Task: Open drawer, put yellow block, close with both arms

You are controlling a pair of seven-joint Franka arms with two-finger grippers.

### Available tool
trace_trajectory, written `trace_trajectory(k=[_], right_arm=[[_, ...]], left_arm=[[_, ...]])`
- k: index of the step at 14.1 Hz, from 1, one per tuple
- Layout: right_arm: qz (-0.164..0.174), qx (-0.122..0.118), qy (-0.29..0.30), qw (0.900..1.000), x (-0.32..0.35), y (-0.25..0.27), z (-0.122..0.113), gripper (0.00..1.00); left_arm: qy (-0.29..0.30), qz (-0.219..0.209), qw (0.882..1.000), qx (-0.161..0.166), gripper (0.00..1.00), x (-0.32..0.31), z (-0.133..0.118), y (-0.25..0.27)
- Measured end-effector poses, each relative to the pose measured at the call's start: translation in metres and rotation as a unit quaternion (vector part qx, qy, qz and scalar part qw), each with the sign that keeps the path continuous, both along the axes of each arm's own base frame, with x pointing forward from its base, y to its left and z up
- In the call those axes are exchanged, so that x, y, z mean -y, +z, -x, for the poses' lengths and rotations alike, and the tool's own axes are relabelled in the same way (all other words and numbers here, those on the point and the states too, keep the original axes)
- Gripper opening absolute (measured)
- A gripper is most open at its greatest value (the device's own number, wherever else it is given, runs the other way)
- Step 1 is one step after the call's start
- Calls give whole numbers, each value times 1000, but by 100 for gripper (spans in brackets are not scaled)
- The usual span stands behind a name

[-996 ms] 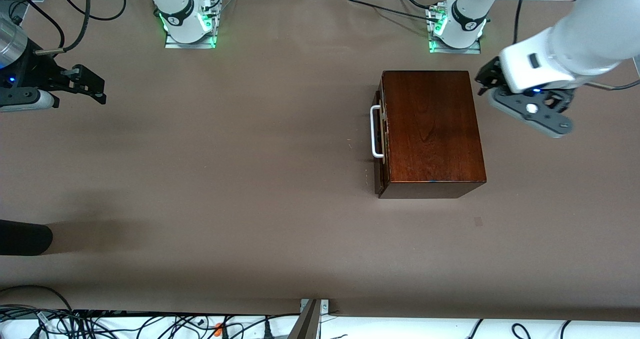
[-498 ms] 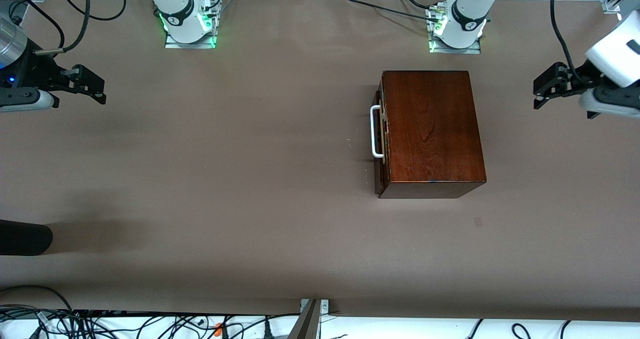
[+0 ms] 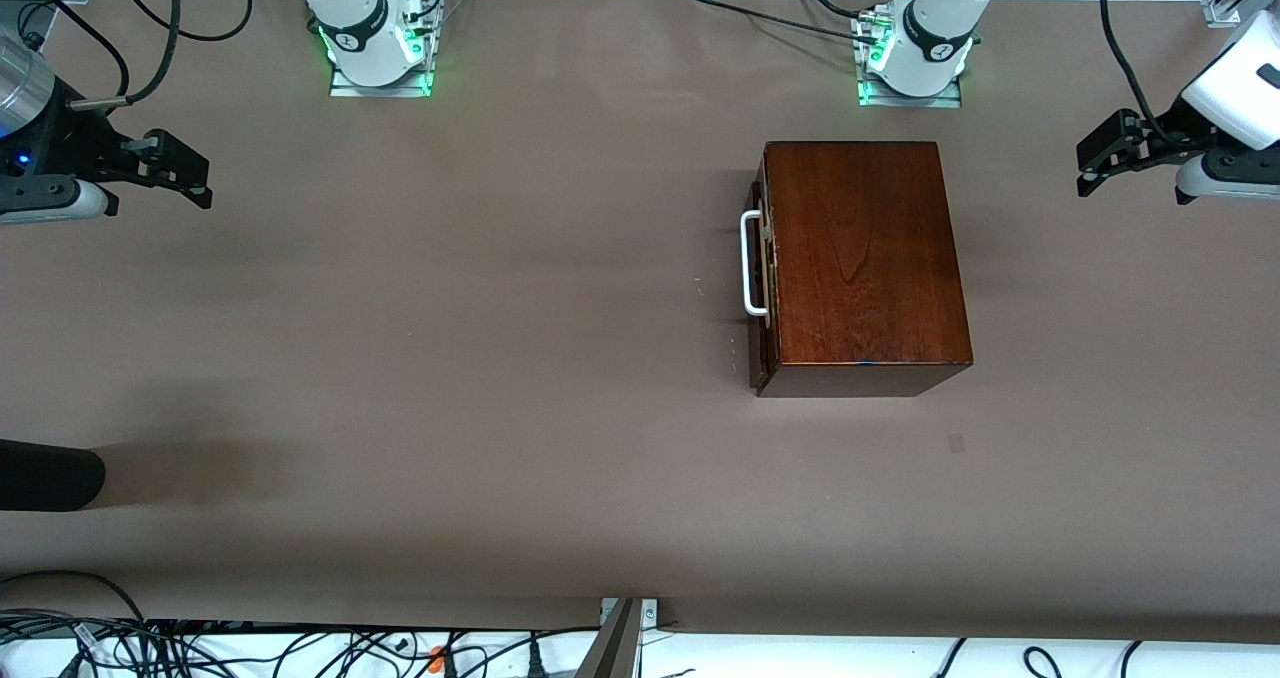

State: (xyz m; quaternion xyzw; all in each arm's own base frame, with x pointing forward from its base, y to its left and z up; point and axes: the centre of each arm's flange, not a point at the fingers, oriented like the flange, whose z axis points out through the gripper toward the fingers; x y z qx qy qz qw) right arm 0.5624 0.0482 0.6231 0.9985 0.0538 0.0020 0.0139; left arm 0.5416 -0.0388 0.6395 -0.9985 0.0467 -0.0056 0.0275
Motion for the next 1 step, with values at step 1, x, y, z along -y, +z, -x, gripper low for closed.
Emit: trace_trajectory(k=[1], right_arm=[[0, 0, 0, 1000, 0, 0, 0, 100]], left_arm=[[1, 0, 1000, -1, 100, 1, 0, -1]])
